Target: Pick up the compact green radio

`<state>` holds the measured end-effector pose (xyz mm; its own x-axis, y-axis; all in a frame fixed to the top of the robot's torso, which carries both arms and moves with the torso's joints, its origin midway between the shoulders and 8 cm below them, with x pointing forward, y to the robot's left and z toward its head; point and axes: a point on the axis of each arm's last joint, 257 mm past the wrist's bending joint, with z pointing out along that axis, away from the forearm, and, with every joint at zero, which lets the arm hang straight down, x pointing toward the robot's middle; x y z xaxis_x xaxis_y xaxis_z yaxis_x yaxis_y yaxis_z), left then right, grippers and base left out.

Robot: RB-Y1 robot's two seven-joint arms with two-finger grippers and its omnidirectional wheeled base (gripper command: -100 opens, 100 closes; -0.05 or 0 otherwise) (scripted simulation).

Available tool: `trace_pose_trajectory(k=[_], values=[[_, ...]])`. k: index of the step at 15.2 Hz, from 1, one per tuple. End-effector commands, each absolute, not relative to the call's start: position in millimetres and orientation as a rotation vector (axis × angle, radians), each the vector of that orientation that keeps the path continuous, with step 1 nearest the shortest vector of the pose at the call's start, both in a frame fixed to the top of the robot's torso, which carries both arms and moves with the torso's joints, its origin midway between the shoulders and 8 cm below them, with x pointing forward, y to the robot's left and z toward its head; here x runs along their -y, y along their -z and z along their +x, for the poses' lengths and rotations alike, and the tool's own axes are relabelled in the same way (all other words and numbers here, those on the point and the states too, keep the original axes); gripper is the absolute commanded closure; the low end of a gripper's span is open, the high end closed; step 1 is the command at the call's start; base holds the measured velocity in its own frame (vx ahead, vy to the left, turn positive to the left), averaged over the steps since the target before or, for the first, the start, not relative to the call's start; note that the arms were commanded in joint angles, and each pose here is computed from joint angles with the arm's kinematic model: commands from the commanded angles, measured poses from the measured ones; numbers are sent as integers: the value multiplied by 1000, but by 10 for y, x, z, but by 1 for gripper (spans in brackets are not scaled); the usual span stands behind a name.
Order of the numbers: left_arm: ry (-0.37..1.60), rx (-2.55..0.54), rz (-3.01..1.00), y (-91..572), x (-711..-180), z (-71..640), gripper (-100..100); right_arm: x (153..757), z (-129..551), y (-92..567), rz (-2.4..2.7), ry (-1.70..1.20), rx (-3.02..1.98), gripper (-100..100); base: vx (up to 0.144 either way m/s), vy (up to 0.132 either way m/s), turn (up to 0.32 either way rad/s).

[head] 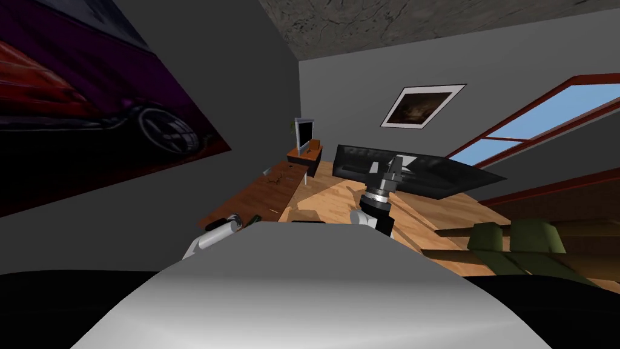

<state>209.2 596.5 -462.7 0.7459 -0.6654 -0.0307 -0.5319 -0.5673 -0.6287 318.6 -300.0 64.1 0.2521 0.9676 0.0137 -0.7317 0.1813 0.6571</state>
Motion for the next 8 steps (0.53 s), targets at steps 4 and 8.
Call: trace_pose_trajectory(k=[4,8], values=[[198,-816,-2486,4943,-5905,1675,-100,3000,3186,-641,618,-1261,-460,0,44,12,-168],[141,-735,-2618,5171,-5808,1354,-100,3000,3186,-641,618,-1261,-460,0,34,18,-131]])
